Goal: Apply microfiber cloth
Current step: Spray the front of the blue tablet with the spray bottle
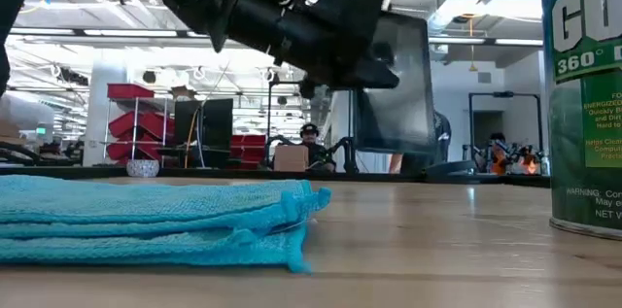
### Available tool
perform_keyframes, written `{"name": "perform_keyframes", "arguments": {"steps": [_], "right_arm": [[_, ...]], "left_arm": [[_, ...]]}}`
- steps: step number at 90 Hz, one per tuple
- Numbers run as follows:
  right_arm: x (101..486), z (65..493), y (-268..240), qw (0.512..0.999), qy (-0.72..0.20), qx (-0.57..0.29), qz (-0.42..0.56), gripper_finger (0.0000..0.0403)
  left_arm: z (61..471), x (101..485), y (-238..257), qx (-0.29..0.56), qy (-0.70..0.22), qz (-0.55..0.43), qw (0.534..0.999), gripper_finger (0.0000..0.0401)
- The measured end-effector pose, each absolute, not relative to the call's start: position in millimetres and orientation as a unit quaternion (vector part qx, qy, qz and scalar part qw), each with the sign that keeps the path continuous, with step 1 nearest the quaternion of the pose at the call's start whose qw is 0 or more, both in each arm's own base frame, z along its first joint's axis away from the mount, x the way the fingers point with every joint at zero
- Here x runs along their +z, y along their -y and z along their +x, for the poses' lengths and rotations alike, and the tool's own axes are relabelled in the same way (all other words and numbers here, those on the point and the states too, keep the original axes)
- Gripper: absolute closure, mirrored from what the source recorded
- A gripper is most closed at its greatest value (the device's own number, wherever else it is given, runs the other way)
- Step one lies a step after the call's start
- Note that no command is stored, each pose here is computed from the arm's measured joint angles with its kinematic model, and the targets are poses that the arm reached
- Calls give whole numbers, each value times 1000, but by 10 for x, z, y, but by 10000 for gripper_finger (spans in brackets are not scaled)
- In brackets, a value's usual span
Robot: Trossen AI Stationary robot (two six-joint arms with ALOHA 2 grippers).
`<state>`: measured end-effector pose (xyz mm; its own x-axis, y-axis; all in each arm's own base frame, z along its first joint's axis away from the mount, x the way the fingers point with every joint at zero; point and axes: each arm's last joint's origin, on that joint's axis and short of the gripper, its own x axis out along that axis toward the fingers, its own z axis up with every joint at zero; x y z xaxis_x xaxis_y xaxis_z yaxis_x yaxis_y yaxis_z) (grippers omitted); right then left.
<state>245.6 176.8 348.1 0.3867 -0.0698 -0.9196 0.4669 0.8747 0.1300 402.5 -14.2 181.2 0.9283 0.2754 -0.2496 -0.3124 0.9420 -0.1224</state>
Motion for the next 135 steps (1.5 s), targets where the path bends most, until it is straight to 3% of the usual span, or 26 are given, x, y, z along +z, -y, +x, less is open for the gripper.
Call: {"name": "perform_keyframes", "arguments": {"steps": [95,113,135], "right_arm": [[3391,2559,-1764,796,-552,-162,188,403],[3428,2584,-1715,800,-550,-158,179,403],[3429,2628,-1653,804,-549,-156,166,403]], "left_arm": [[4072,1904,196,139,-109,-68,982,400],[4027,1848,237,199,-140,-44,969,400],[3999,1889,279,209,-143,-39,967,400]]}}
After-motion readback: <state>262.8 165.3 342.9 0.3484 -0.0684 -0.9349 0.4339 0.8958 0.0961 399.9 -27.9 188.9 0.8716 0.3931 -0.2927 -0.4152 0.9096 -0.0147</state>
